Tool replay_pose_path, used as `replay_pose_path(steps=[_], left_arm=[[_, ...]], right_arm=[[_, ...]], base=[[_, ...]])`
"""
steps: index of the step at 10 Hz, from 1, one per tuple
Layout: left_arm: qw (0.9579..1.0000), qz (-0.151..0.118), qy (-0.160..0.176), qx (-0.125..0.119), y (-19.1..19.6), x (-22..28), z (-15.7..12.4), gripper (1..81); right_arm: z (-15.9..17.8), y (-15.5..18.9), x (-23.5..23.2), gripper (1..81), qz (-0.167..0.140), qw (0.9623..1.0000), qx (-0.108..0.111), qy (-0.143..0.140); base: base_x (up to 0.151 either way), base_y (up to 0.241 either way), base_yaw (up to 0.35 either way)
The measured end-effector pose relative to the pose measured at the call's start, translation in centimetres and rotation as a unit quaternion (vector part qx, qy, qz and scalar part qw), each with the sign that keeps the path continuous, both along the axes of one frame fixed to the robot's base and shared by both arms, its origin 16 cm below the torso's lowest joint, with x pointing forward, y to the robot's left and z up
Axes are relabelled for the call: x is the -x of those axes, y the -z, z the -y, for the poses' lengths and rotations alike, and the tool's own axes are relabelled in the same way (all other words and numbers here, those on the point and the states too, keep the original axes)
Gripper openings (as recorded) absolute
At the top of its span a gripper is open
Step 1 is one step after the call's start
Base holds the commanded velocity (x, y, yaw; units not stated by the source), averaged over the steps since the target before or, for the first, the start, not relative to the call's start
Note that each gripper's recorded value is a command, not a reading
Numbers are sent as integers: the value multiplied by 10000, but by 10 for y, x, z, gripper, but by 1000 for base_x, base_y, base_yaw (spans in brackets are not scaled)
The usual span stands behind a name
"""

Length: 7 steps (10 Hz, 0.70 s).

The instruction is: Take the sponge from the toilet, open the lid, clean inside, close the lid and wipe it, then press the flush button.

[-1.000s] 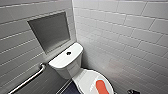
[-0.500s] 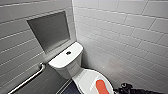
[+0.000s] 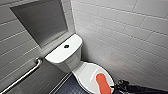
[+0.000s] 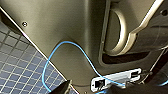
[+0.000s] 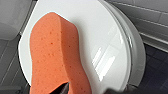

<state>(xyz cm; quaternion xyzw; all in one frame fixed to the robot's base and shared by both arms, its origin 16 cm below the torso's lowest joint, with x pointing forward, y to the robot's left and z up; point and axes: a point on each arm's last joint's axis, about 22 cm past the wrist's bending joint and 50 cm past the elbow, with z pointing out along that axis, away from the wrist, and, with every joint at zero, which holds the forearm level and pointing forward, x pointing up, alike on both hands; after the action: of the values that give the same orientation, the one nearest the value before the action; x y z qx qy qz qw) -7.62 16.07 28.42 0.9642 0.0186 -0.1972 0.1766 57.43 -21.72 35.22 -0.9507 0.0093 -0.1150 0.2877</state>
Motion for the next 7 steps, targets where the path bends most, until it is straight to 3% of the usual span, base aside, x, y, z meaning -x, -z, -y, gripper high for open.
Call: replay_pose_path(steps=[7], left_arm=[[10000, -7, -2, -10, 1, -1, 0, 811]], right_arm=[[-11, -8, -24, 811, 114, 9999, -58, -57]], base=[[0, 0, 0]])
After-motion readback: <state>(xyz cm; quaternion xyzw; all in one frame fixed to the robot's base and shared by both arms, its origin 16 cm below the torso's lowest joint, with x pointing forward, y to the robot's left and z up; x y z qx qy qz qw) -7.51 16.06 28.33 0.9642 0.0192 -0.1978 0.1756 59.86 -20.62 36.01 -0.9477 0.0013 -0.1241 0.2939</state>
